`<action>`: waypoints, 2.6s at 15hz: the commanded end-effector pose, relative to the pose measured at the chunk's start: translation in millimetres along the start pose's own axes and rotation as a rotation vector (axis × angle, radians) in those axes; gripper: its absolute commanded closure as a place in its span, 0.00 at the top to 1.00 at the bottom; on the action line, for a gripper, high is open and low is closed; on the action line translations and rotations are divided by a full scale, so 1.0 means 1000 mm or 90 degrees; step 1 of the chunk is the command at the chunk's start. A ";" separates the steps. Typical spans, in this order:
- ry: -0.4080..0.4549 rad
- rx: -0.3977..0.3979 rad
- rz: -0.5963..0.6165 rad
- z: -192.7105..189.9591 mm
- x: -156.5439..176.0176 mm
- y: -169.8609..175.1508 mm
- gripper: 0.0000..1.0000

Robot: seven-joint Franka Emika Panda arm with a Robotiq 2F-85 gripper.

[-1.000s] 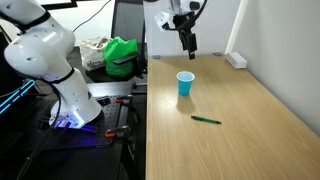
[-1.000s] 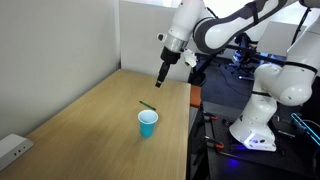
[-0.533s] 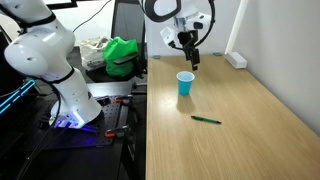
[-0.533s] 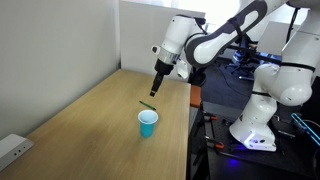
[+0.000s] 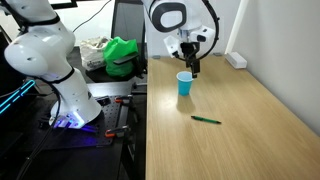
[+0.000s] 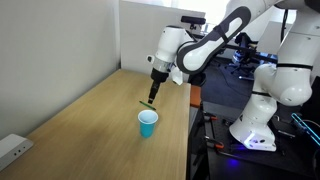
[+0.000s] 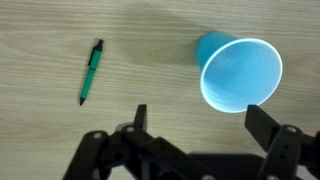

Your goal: Move the cup to the right

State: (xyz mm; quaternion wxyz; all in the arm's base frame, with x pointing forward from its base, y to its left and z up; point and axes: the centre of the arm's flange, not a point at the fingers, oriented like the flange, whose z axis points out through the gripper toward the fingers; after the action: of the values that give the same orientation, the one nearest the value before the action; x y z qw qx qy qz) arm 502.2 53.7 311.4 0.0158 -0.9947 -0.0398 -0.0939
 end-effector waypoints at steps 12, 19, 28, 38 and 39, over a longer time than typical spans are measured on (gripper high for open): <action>-0.028 0.001 -0.016 0.031 0.018 0.000 1.00; -0.050 0.011 -0.026 0.057 0.034 -0.006 1.00; -0.086 0.018 -0.025 0.082 0.022 -0.013 1.00; -0.095 0.021 -0.037 0.089 0.020 -0.020 0.11; -0.095 0.021 -0.038 0.088 0.021 -0.021 0.04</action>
State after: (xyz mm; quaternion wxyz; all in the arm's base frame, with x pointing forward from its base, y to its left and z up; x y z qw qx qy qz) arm 532.9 77.3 225.8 0.0235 -0.9974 -0.0627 -0.0274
